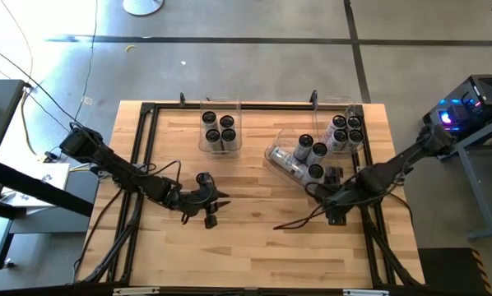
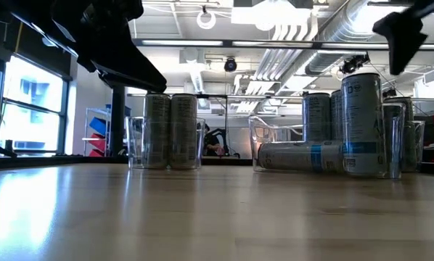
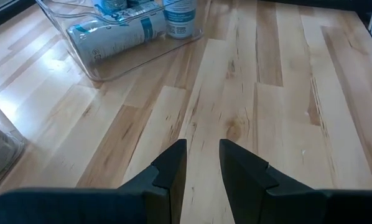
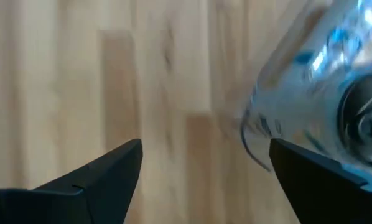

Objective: Sort soda cans
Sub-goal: Move the transparent bin to the center of the table

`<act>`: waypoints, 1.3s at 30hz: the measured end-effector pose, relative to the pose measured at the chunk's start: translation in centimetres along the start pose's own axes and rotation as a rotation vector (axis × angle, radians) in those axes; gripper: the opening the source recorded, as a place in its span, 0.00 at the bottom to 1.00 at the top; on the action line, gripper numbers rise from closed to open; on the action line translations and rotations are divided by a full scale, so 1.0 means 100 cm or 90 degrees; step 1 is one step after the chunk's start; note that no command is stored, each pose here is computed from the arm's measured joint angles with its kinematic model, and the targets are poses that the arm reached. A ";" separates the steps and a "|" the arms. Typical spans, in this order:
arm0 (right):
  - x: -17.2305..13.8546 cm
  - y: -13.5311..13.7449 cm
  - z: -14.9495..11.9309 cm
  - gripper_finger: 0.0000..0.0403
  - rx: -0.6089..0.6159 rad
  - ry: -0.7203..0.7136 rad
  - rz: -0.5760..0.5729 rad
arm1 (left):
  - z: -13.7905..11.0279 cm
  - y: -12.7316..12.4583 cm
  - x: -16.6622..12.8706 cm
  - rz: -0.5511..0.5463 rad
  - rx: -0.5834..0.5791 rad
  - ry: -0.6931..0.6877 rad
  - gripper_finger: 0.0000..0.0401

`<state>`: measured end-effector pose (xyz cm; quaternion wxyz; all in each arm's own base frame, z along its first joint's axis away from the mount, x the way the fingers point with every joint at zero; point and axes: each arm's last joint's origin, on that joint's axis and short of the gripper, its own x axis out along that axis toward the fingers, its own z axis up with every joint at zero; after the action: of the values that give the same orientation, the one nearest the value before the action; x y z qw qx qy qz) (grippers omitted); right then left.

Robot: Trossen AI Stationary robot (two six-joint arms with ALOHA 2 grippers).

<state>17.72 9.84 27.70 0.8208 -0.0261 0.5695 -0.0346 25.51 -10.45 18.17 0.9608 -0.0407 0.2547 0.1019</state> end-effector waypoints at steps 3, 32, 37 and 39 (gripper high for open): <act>0.017 0.003 -0.005 0.82 -0.035 0.077 -0.040 | 0.000 0.000 0.000 0.000 0.000 0.000 0.22; 0.065 -0.018 0.023 0.02 -0.038 0.096 0.018 | 0.000 0.000 0.000 -0.001 0.000 0.001 0.22; 0.067 -0.013 0.031 0.02 -0.020 0.054 0.078 | 0.000 0.000 0.000 -0.002 0.001 0.001 0.22; 0.067 -0.009 0.033 0.01 -0.012 0.038 0.091 | 0.000 0.000 0.000 -0.002 0.001 0.001 0.22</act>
<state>23.15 8.34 22.74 0.8037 0.0078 0.5943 0.0287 25.49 -10.50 18.16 0.9608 -0.0405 0.2551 0.1003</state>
